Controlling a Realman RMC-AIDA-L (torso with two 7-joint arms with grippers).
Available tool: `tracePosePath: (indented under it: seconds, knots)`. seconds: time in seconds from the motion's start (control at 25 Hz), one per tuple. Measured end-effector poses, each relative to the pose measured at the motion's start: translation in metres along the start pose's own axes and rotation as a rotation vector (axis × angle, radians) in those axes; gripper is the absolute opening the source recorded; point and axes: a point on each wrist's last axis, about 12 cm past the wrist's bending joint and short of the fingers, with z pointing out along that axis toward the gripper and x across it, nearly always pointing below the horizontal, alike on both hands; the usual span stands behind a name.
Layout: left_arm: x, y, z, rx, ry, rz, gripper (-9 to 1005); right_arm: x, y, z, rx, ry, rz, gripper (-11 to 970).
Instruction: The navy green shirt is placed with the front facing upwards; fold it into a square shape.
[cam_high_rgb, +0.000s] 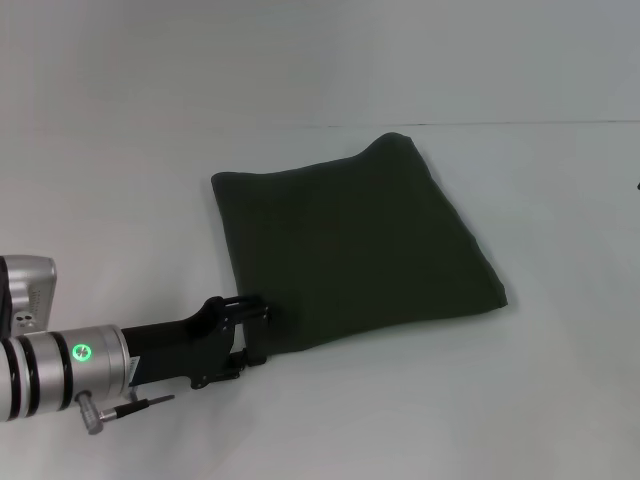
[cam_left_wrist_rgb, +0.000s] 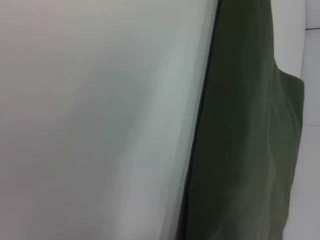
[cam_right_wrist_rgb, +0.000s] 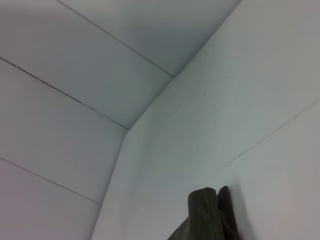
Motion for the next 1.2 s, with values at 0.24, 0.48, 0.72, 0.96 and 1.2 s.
tracePosePath:
  seconds: [0.24,0.48,0.72,0.96,1.2]
  knots:
    - [-0.001,-0.001,-0.001,0.004,-0.003,0.002,650,0.000,0.000,0.000,0.000,-0.001,0.000,854]
    - [-0.001,-0.002,-0.001,0.004,0.000,0.012,521,0.000,0.000,0.000,-0.001,-0.001,0.003,854]
    - [-0.002,-0.002,-0.001,0.001,0.001,0.014,311,0.000,0.000,0.000,-0.001,-0.002,0.007,855]
    - [-0.005,0.000,-0.008,-0.001,-0.017,0.019,49,-0.002,0.001,0.002,-0.002,-0.003,0.006,855]
    - [-0.010,0.013,-0.027,-0.012,-0.076,-0.007,52,-0.002,0.001,0.003,0.000,-0.008,0.008,854]
